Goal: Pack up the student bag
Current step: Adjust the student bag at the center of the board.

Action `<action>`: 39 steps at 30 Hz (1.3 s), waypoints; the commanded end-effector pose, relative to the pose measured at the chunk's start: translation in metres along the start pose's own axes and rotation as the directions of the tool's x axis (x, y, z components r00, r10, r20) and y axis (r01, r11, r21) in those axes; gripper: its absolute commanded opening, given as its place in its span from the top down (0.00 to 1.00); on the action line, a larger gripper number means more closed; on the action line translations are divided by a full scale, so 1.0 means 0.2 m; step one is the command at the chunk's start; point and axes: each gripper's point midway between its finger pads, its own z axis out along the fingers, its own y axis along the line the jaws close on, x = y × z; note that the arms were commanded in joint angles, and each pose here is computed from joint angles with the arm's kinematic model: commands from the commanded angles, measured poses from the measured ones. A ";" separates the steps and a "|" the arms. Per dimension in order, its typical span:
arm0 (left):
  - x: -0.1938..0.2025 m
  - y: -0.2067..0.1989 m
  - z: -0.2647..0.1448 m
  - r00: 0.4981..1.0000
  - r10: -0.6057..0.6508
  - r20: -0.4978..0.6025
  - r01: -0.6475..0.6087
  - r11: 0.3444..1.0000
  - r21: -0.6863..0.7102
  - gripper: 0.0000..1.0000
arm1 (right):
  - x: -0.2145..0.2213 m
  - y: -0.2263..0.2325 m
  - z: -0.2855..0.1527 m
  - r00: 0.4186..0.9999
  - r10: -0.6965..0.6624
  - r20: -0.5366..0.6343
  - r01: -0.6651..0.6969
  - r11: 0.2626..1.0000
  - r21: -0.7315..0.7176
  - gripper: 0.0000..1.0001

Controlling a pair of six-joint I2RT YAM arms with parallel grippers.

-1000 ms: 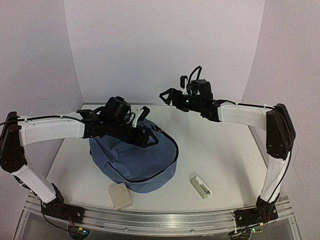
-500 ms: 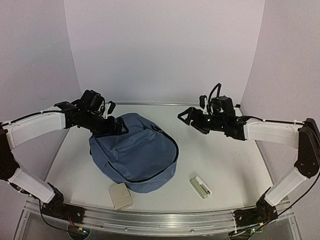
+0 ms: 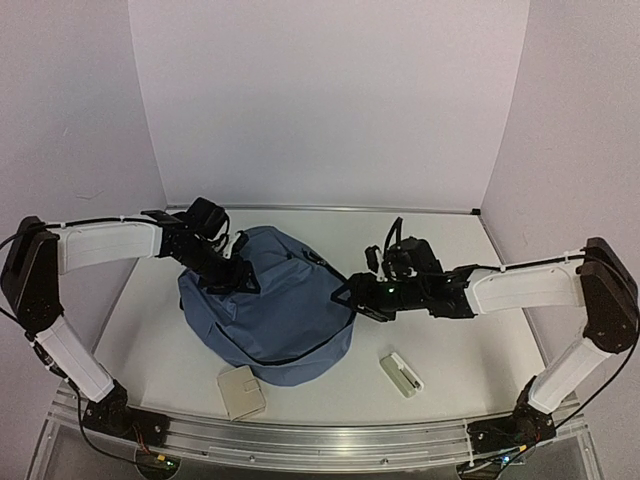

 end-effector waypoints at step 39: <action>-0.08 -0.28 -0.03 0.996 0.015 0.083 -0.036 0.966 0.255 1.00 | -0.24 -0.20 0.01 0.989 -0.052 0.141 0.023 0.979 0.202 1.00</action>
